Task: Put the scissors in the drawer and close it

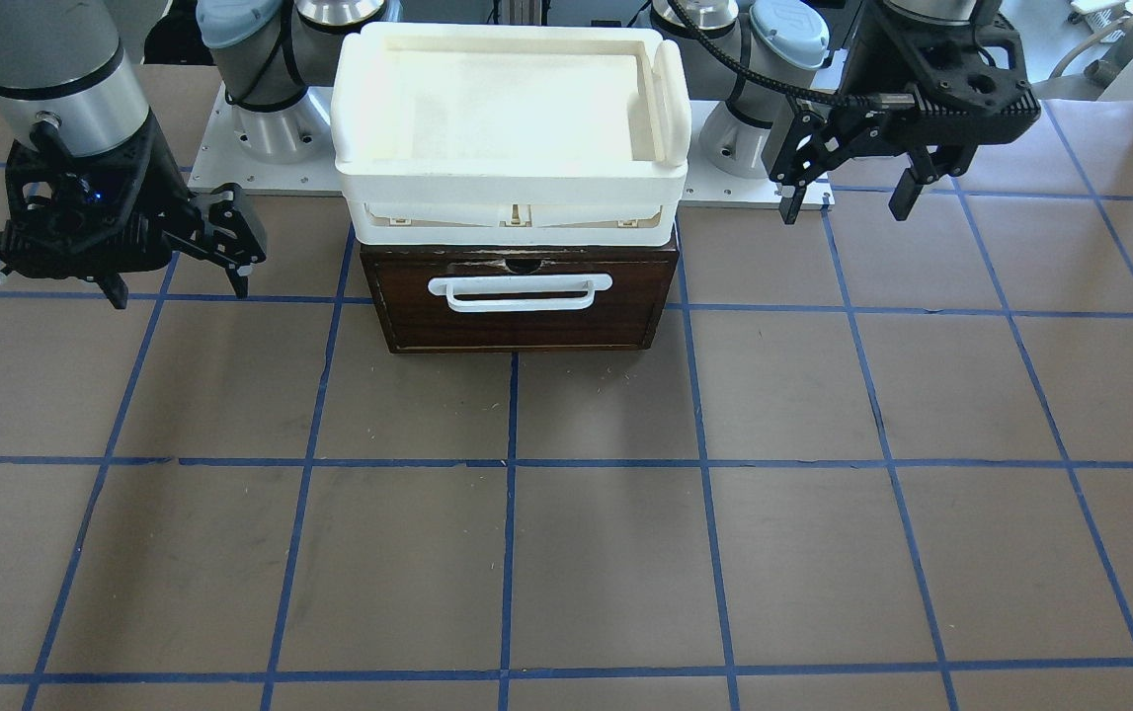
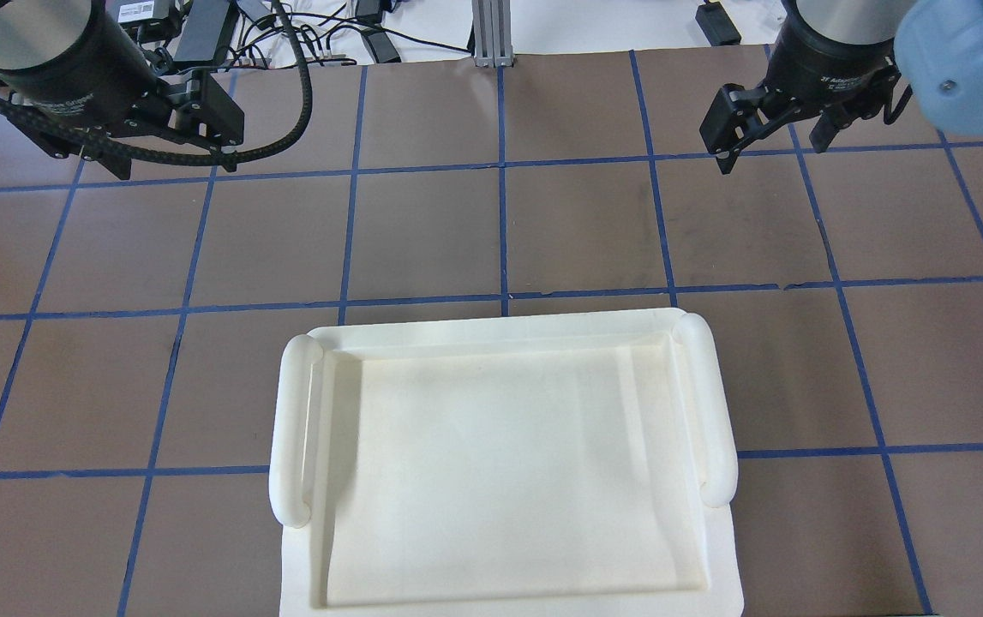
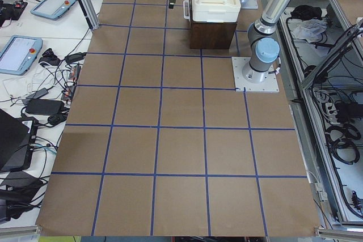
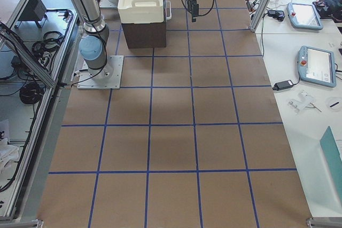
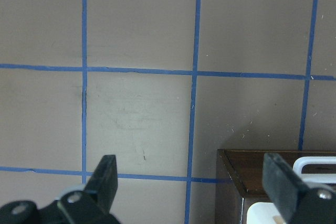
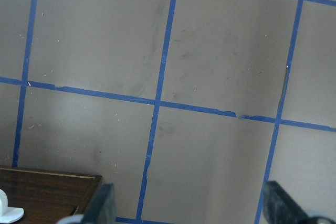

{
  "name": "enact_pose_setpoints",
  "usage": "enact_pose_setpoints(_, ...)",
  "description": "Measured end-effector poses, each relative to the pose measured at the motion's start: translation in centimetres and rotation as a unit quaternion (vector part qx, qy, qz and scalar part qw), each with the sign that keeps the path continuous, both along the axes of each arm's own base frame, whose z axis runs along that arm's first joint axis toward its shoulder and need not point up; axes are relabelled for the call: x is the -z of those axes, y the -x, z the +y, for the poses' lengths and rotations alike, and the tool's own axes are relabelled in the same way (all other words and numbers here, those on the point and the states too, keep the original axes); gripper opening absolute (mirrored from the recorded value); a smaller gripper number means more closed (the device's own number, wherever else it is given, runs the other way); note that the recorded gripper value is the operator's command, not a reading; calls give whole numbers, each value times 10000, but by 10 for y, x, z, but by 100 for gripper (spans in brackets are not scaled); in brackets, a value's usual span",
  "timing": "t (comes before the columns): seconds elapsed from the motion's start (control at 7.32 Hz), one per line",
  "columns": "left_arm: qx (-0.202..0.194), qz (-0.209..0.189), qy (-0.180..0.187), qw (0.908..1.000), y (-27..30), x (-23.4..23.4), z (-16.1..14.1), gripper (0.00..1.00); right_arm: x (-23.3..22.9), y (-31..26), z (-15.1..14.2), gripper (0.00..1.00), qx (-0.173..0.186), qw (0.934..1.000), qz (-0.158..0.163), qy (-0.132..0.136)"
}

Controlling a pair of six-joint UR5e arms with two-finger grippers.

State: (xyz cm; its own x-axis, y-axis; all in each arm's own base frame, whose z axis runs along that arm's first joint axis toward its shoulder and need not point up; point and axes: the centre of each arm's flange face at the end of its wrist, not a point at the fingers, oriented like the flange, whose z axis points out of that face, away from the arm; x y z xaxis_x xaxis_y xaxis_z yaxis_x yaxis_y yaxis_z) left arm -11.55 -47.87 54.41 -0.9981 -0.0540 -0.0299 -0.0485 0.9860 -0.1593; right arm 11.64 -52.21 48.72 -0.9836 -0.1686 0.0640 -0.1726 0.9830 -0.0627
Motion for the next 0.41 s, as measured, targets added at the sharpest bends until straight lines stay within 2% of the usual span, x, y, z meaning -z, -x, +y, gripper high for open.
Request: enact_pose_setpoints(0.41, 46, -5, -59, 10000, 4, 7, -4, 100, 0, 0, 0, 100, 9, 10000, -1, -5)
